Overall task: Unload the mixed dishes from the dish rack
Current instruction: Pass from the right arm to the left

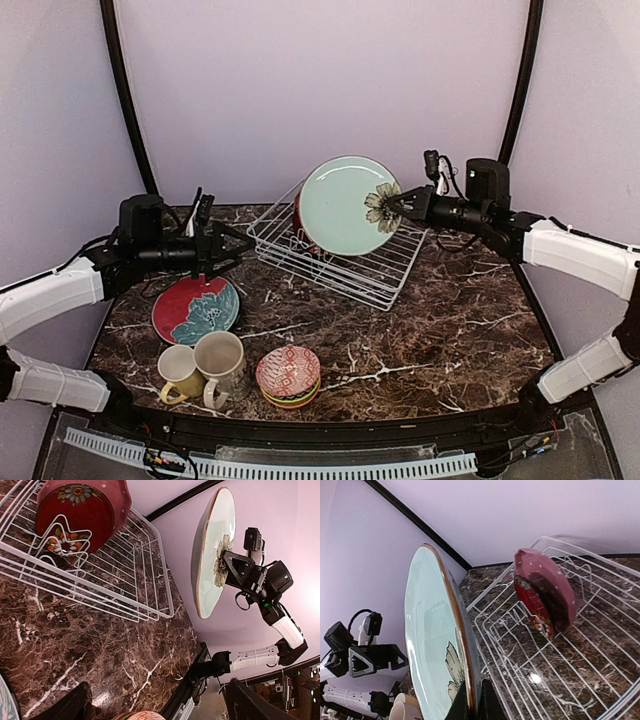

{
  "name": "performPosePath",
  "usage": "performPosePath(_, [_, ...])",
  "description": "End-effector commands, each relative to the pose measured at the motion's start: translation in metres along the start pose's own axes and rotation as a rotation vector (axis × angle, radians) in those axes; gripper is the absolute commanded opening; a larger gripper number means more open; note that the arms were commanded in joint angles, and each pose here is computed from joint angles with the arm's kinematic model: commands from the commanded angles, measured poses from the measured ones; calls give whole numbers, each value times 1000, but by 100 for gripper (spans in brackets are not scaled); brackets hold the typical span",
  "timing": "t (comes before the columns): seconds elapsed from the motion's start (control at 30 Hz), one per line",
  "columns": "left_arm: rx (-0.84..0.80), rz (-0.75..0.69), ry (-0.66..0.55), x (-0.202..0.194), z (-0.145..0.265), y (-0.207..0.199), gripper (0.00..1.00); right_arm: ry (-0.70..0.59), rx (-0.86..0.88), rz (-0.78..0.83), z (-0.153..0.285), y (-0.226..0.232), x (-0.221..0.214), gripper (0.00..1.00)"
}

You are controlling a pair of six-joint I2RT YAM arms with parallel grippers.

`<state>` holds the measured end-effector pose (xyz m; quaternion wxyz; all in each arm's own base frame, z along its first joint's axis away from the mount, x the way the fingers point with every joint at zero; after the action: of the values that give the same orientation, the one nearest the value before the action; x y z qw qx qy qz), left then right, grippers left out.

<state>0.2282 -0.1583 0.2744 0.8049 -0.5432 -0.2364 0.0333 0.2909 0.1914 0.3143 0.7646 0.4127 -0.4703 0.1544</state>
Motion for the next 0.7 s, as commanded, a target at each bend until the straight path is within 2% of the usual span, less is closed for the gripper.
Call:
performPosePath(0.0, [-69, -44, -5, 2, -14, -24, 92, -121, 263, 3, -13, 37, 20, 0])
performPosePath(0.2, [-51, -37, -7, -1, -17, -26, 92, -79, 350, -12, -37, 52, 10, 0])
performPosePath(0.4, [-36, -44, -23, -2, -12, -28, 87, -62, 408, -29, -51, 61, 4, 0])
performPosePath(0.53, [-22, -35, -28, 1, -14, -29, 78, -50, 439, -28, -57, 69, 3, 0])
performPosePath(0.67, [5, -28, -42, 5, -17, -30, 62, -37, 452, -27, -61, 74, -2, 0])
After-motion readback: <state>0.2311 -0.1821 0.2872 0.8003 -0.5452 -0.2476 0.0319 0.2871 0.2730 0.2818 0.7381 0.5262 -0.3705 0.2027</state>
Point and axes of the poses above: each gripper's point midway between its finger pads, its own z axis back along the fingers, its own y axis along the line the jaws close on, x = y × z, the point moved 10 cm from there along z, back along the fingers, and after that the axes turned 11 degrees about z, right-handed, at the moved point
